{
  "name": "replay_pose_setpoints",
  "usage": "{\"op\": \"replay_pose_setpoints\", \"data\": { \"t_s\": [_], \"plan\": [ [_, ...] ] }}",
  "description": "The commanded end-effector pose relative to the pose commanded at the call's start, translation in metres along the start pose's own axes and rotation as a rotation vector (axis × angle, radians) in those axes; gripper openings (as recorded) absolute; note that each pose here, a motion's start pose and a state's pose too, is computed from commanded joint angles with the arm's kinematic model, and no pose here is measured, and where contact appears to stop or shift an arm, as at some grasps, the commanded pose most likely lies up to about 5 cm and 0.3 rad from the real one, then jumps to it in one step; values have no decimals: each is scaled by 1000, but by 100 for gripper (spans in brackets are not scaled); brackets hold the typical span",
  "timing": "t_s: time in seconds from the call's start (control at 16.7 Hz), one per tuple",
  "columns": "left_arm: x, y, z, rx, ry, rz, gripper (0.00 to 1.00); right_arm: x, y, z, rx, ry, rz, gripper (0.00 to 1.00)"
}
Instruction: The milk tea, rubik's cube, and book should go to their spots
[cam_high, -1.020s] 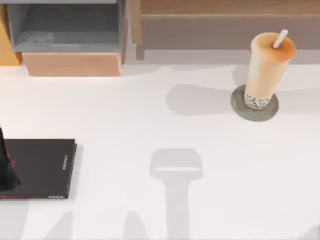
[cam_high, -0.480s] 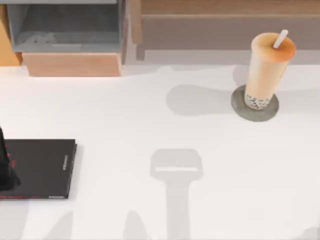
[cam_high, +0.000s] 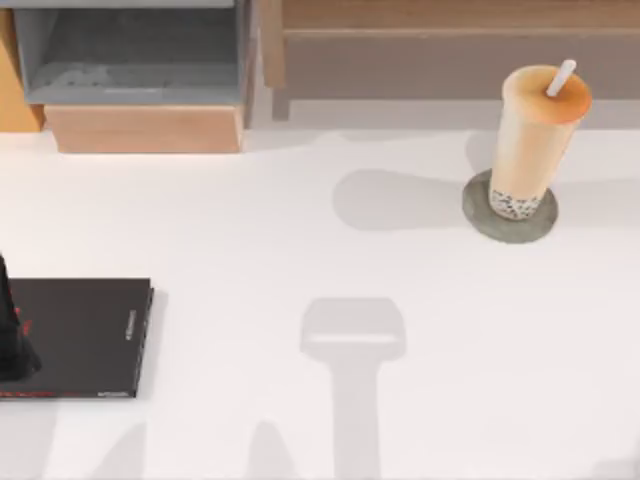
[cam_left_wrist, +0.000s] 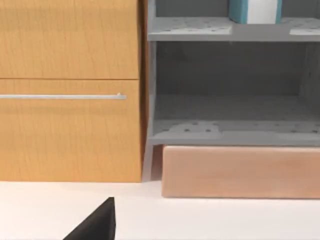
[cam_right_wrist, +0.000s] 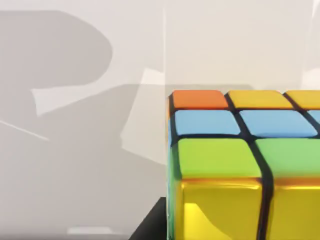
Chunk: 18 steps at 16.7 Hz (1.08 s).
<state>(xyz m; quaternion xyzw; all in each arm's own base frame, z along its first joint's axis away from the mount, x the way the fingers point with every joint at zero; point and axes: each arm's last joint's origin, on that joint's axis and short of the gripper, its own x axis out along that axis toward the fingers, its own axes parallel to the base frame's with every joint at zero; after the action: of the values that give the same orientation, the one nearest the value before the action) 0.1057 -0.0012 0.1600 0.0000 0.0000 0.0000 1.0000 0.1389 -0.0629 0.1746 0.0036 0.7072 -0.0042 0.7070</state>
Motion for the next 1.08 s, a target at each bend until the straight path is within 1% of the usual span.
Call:
{"op": "replay_pose_setpoints", "data": {
  "t_s": [0.12, 0.3, 0.48, 0.6, 0.66, 0.72, 0.84, 0.96, 1.08],
  "plan": [
    [0, 0, 0, 0, 0, 0, 100, -5, -1, 10, -9, -35, -27, 0],
    [0, 0, 0, 0, 0, 0, 100, -25, 0, 47, -43, -178, -117, 0],
    [0, 0, 0, 0, 0, 0, 100, -56, 14, 101, -82, -424, -215, 0],
    [0, 0, 0, 0, 0, 0, 100, -81, 34, 140, -98, -634, -255, 0],
    [0, 0, 0, 0, 0, 0, 100, -96, 47, 158, -101, -748, -261, 0],
    [0, 0, 0, 0, 0, 0, 100, -111, 62, 174, -101, -866, -258, 0],
    [0, 0, 0, 0, 0, 0, 100, -143, 96, 198, -88, -1101, -220, 0],
    [0, 0, 0, 0, 0, 0, 100, -176, 130, 211, -63, -1310, -150, 0],
    [0, 0, 0, 0, 0, 0, 100, -202, 158, 215, -35, -1462, -72, 0]
  ]
}}
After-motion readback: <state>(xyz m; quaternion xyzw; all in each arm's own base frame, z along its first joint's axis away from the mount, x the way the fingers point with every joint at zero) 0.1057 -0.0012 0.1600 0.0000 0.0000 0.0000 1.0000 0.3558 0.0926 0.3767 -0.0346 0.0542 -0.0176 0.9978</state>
